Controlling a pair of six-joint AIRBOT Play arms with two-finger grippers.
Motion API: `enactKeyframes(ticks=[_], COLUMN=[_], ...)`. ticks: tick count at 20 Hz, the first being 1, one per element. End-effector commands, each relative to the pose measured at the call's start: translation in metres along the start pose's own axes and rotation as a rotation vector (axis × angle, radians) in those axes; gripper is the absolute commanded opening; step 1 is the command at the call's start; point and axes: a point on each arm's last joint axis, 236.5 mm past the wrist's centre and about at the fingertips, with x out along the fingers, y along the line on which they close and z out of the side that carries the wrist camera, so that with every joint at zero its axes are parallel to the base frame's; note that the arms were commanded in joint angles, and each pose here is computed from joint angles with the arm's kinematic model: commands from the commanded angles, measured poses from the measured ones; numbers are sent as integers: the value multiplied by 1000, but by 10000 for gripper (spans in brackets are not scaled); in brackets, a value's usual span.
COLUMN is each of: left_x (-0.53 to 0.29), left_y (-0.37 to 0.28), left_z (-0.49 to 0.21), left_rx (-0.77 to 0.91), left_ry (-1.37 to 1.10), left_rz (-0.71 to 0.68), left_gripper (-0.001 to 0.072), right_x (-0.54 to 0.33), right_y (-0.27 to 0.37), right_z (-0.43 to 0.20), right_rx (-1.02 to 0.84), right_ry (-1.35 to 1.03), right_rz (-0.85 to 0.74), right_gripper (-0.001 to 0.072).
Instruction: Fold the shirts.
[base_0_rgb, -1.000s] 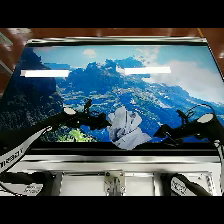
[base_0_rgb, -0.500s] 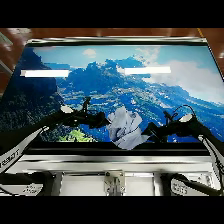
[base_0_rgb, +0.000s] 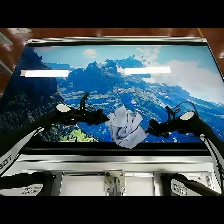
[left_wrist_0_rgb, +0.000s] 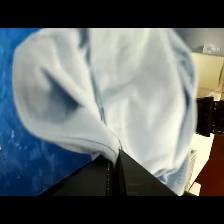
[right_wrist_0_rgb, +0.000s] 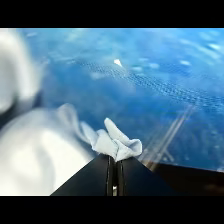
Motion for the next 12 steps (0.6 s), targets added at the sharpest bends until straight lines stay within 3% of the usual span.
enactKeyframes(ticks=[1,5,9,12], left_x=[-52,-200,-343,-414], left_y=[-44,-165,-300,-380], left_z=[39,95,75,29], left_rx=[176,410,691,892], left_ry=[-169,-540,-847,-989], left_rz=[-11,-138,-269,-354], left_gripper=[40,40,41,42], right_x=[-63,-242,-407,-473], right_y=[32,139,262,301], right_z=[28,64,-5,-58], right_rx=[-251,-554,-724,-800], right_ry=[-159,-729,-1203,-1373], right_rz=[-50,-60,219,339], right_gripper=[65,65,64,64])
